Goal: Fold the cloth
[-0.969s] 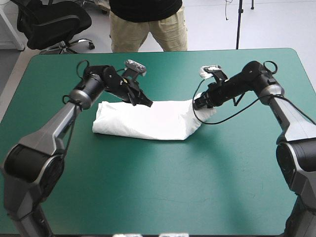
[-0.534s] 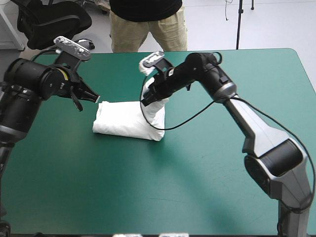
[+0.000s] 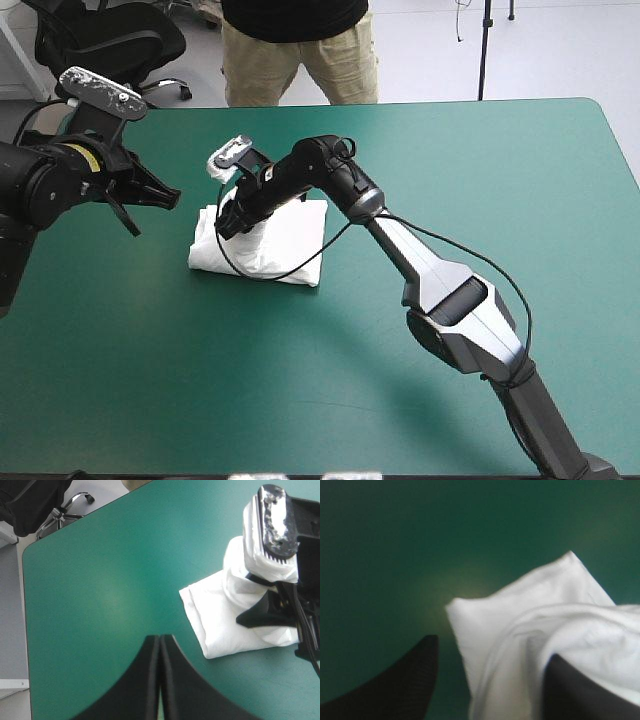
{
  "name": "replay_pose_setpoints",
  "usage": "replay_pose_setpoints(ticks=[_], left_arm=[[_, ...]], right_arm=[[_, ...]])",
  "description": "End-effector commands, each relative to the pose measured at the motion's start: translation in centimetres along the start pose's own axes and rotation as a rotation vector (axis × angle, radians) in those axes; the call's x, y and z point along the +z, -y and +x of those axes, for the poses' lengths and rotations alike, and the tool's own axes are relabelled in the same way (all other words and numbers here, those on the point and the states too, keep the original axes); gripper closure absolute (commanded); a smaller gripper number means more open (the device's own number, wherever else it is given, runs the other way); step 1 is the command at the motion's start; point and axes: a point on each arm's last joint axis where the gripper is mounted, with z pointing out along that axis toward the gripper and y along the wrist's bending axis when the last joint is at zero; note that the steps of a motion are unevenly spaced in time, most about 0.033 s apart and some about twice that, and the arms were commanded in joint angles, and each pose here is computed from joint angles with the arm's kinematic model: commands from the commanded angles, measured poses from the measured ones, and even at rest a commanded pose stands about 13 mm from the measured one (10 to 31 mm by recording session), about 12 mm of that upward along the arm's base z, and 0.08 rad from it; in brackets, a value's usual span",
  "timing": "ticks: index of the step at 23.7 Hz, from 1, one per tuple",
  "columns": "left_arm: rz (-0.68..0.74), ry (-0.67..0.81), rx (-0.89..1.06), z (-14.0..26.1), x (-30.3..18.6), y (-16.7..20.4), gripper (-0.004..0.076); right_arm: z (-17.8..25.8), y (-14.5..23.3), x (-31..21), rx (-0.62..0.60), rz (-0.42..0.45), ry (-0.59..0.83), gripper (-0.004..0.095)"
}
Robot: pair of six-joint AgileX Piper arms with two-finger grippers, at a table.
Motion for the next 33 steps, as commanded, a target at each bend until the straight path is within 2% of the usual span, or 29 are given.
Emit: replay_pose_setpoints(ticks=[1, 2, 4, 6, 8, 10, 12, 14, 15, 16, 17, 19, 20, 24, 27, 30, 33], left_arm=[[-0.018, -0.013, -0.019, 0.4, -1.7, -0.5, 0.0741], [-0.018, -0.013, -0.020, 0.4, -1.7, -0.5, 0.0741], [-0.018, -0.013, -0.020, 0.4, -1.7, -0.5, 0.0741], [-0.022, -0.015, -0.019, 0.4, -1.6, -0.5, 0.0741], [-0.022, -0.015, -0.020, 0.4, -1.6, -0.5, 0.0741], [-0.026, -0.016, -0.019, 0.4, -1.6, -0.6, 0.0741], [-0.026, -0.016, -0.019, 0.4, -1.6, -0.6, 0.0741], [-0.025, -0.017, -0.019, 0.4, -1.6, -0.6, 0.0741], [-0.025, -0.017, -0.020, 0.4, -1.6, -0.6, 0.0741], [-0.019, -0.016, -0.023, 0.4, -1.6, -0.5, 0.0741], [-0.017, -0.018, -0.037, 0.4, -1.5, -0.5, 0.0741], [-0.006, -0.024, -0.045, 0.3, -1.2, -0.3, 0.0741], [-0.005, -0.026, -0.044, 0.3, -1.1, -0.3, 0.0741], [-0.003, -0.037, -0.041, 0.2, -0.6, -0.2, 0.0741], [0.002, -0.041, -0.037, 0.1, -0.4, -0.1, 0.0741], [0.003, -0.046, -0.035, 0.1, -0.2, -0.1, 0.0741], [-0.001, -0.046, -0.034, 0.1, -0.2, -0.1, 0.0741]], right_arm=[[-3.9, -3.6, -4.7, -0.068, -0.148, 0.238, 0.0155], [-3.8, -3.9, -5.1, -0.094, -0.203, 0.233, 0.0163], [-3.2, -3.8, -5.9, -0.091, -0.237, 0.158, 0.0269], [-2.9, -2.4, -7.0, 0.044, -0.162, 0.110, 0.0407], [-2.9, -0.7, -9.0, 0.098, -0.076, 0.115, 0.0462], [-2.5, 0.3, -11.9, 0.156, 0.003, 0.100, 0.0463], [-1.0, 0.7, -12.4, 0.182, 0.042, 0.023, 0.0463], [2.0, 0.8, -13.0, 0.180, 0.051, -0.095, 0.0463], [4.6, 0.6, -13.5, 0.203, 0.021, -0.149, 0.0463], [5.9, 0.4, -14.5, 0.234, 0.003, -0.104, 0.0463], [7.4, 0.7, -15.3, 0.286, 0.008, 0.002, 0.0463], [9.8, 1.8, -15.5, 0.361, 0.045, 0.158, 0.0462], [10.3, 2.1, -15.2, 0.369, 0.054, 0.176, 0.0453], [12.4, 3.9, -12.7, 0.447, 0.057, 0.135, 0.0314], [13.4, 5.3, -10.4, 0.519, 0.016, 0.130, 0.0214], [14.2, 6.5, -8.3, 0.591, -0.030, 0.145, 0.0212], [14.2, 7.2, -7.0, 0.611, -0.089, 0.156, 0.0254]])
